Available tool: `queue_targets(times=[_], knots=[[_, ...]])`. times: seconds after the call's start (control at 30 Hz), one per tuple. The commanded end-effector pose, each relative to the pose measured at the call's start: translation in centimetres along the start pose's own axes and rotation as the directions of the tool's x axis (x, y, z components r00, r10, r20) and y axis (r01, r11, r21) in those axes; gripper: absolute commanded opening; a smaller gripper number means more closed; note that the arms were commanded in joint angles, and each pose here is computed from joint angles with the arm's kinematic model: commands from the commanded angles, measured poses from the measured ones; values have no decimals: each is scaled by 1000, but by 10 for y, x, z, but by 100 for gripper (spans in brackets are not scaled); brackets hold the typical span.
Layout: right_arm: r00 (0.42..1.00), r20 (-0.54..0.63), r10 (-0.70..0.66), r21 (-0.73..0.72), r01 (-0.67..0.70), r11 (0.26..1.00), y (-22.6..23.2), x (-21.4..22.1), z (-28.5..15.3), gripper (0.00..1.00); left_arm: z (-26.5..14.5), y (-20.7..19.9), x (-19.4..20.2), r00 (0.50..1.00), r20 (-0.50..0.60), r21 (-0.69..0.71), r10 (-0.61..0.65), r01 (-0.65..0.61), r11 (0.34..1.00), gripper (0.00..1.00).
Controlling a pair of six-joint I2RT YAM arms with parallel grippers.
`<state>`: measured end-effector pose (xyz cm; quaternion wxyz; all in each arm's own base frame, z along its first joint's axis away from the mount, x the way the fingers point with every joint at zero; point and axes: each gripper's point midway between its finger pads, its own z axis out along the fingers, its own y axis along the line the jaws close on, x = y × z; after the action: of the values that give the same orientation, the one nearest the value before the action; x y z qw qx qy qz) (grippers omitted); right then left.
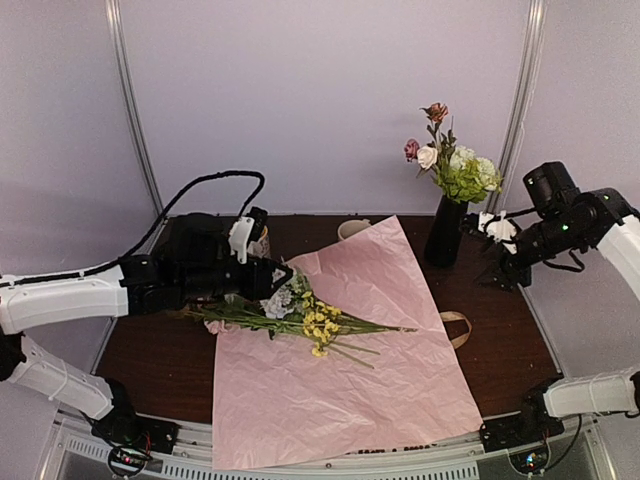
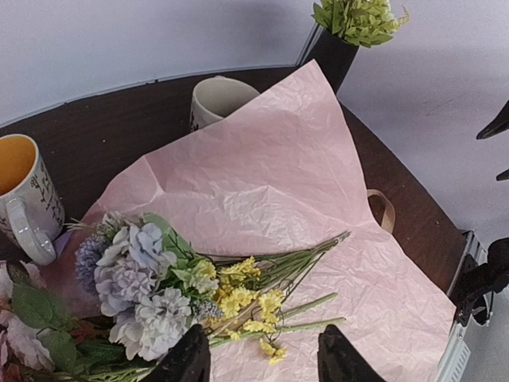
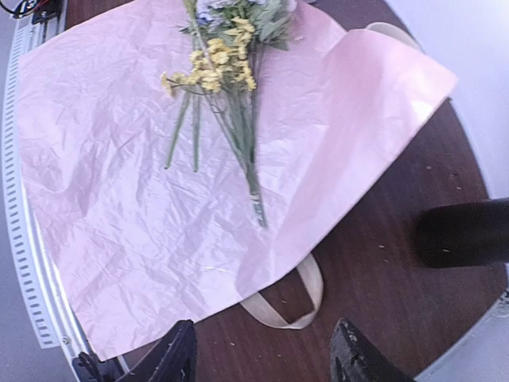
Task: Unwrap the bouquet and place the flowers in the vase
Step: Place the vase at the corner of the board, then pick up the fake flower from the flattened wrapping paper.
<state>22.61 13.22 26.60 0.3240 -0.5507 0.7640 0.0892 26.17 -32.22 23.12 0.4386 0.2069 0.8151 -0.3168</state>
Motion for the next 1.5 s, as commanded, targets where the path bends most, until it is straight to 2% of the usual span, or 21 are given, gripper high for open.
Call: queue_targets(times=[0.0, 0.13, 0.27, 0.4, 0.53, 0.63, 0.73, 1.0, 1.2, 1.3, 1.47], knots=[[993, 118, -8, -152, 26, 988, 34, -31, 39, 55, -20, 21, 39, 993, -118, -99, -12, 0, 995, 49], [997, 56, -46, -202, 56, 978, 52, -40, 93, 42, -32, 29, 70, 983, -174, -130, -59, 37, 991, 49], [998, -26, -50, -250, 42, 967, 58, -49, 146, 32, -35, 43, 90, 976, -185, -180, -113, 80, 981, 49], [995, -98, -30, -251, 5, 968, 52, -60, 194, 27, -36, 52, 93, 976, -145, -217, -165, 131, 967, 49], [988, -151, -25, -252, -15, 968, 44, -62, 231, 26, -39, 62, 82, 980, -67, -273, -187, 162, 948, 49], [989, -147, -5, -282, -37, 959, 47, -76, 244, 26, -39, 72, 75, 969, 6, -323, -245, 234, 917, 49], [992, -127, -18, -324, -25, 946, 62, -94, 248, 27, -39, 78, 79, 958, 25, -345, -285, 276, 897, 49], [983, -86, -160, -410, 112, 905, 123, -124, 254, 23, -70, 103, 81, 944, 107, -452, -313, 326, 830, 49], [979, -56, -196, -328, 167, 930, 129, -162, 280, 23, -115, 131, 75, 919, 245, -555, -309, 394, 733, 50], [981, -46, -188, -254, 171, 952, 117, -187, 296, 24, -126, 138, 73, 915, 281, -574, -288, 401, 714, 51], [981, -61, -182, -245, 162, 956, 114, -201, 319, 23, -130, 140, 75, 907, 298, -572, -297, 418, 705, 52]])
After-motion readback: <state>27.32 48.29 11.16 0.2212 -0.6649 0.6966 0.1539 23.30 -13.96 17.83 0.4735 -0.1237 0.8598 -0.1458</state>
